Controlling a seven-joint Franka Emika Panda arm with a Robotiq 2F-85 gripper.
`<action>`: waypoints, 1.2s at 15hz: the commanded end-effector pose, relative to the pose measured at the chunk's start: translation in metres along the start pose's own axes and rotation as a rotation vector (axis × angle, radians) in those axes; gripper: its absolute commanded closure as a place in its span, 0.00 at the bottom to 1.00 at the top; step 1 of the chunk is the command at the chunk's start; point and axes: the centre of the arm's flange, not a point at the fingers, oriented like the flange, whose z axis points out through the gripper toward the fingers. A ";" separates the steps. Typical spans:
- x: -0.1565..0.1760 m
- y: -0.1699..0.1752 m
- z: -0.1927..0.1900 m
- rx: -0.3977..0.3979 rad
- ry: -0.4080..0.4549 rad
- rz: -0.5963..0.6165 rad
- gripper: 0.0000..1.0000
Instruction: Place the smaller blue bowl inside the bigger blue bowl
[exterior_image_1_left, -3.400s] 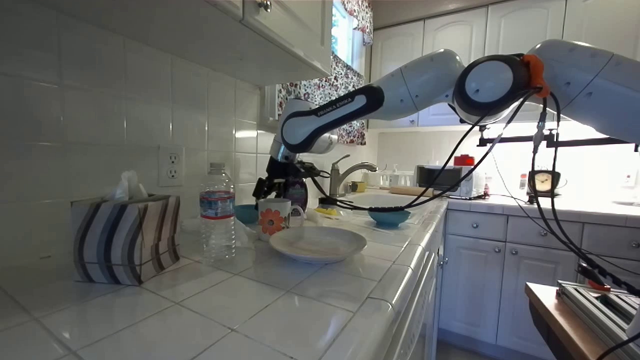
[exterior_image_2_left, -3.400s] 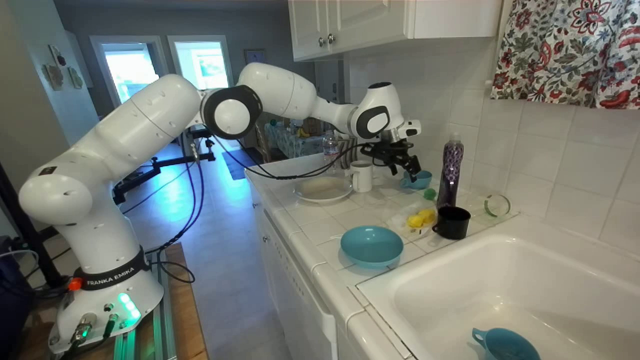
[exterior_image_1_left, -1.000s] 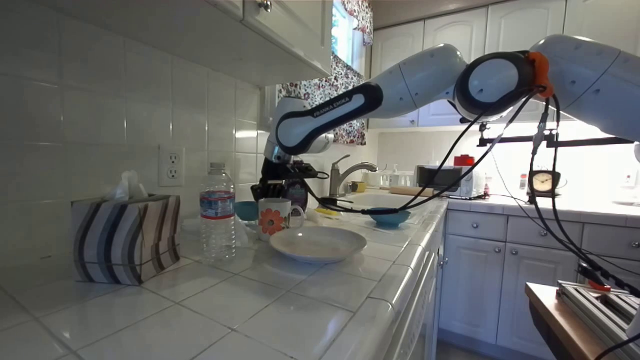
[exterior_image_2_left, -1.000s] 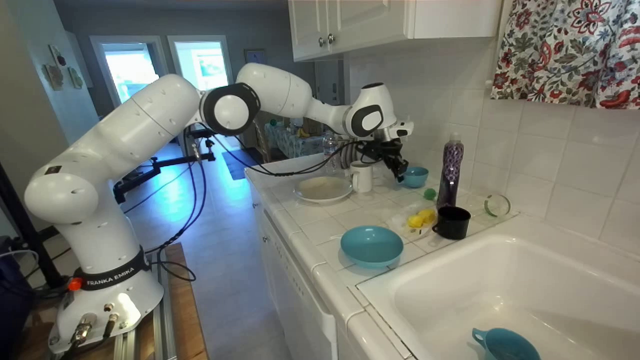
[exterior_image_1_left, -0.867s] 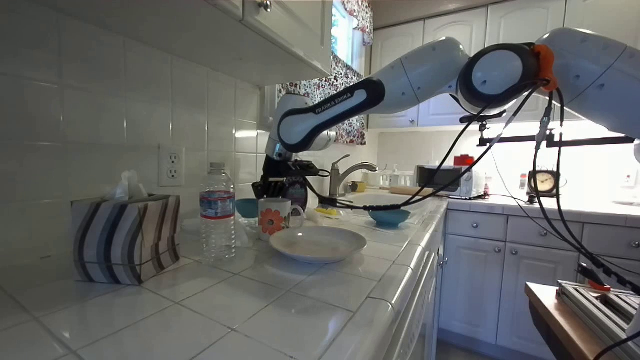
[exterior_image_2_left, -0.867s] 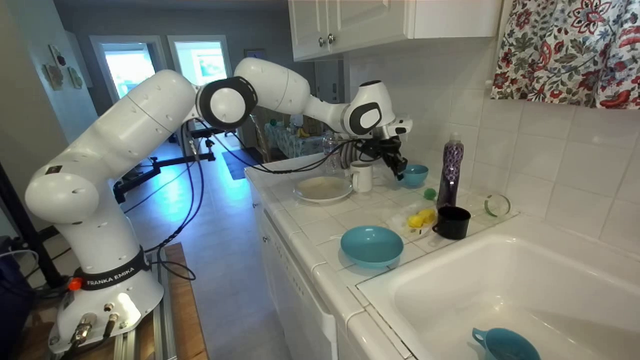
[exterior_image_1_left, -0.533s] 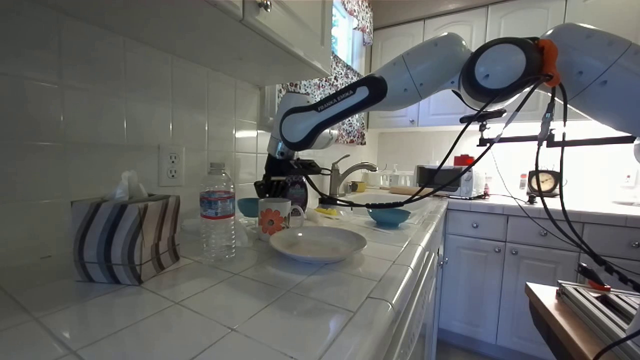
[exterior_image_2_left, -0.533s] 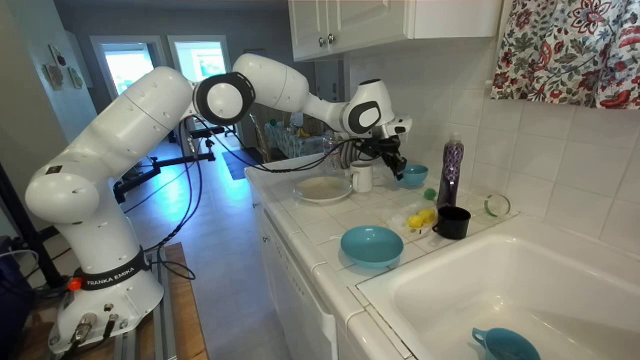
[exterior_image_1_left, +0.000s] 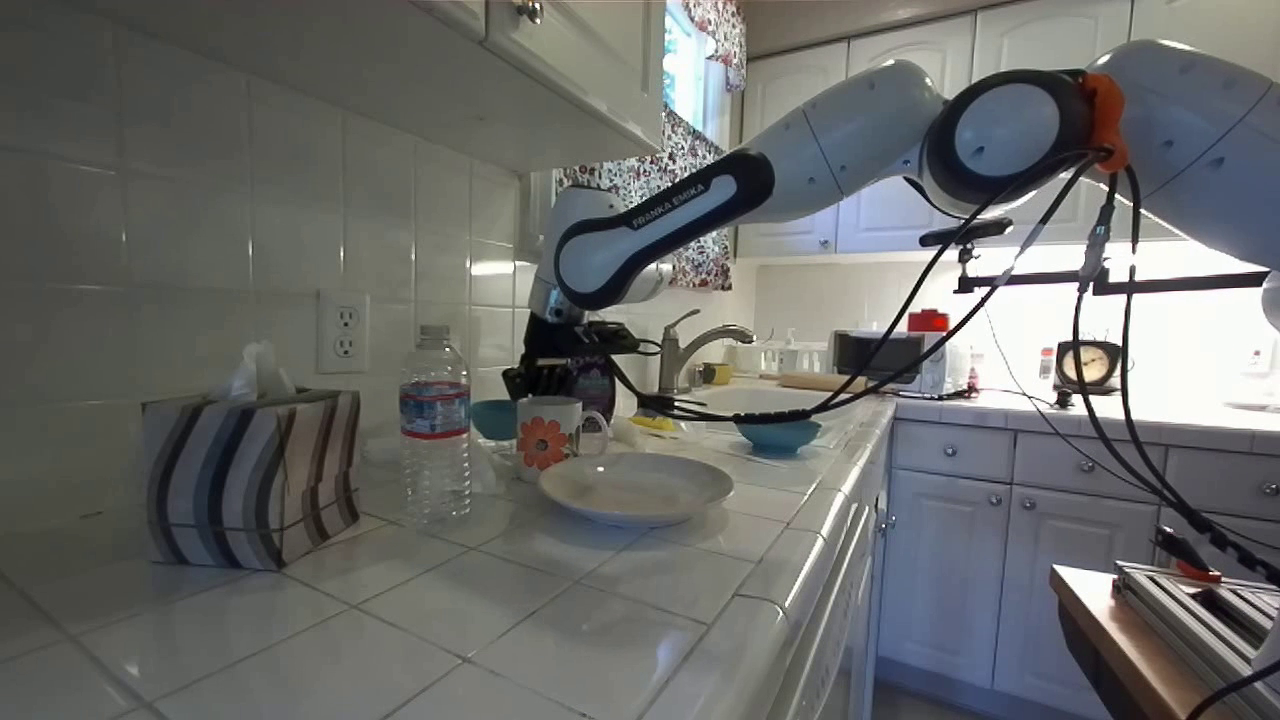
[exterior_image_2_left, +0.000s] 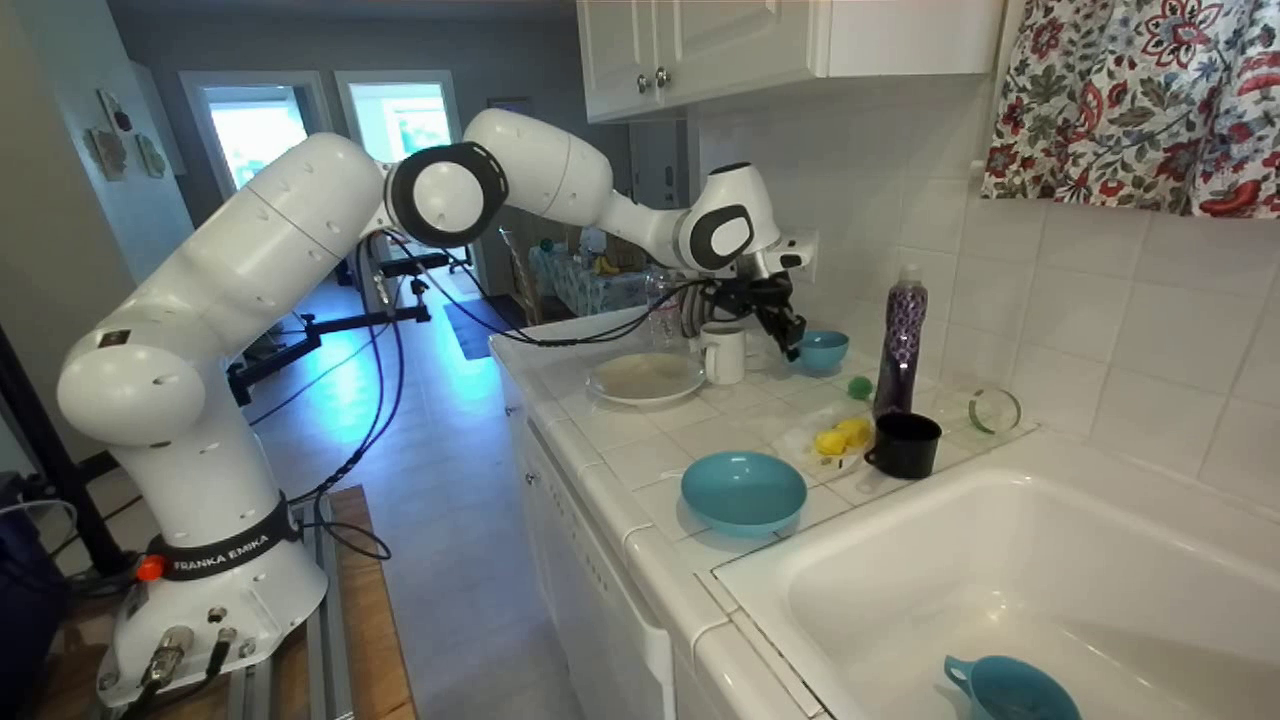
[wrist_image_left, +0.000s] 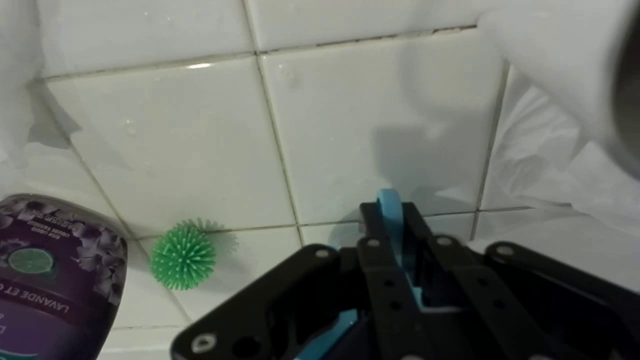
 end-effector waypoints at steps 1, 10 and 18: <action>-0.030 -0.012 -0.019 -0.045 0.035 0.023 0.97; -0.069 -0.021 -0.052 -0.191 0.140 0.133 0.97; -0.118 -0.026 -0.084 -0.359 0.193 0.279 0.97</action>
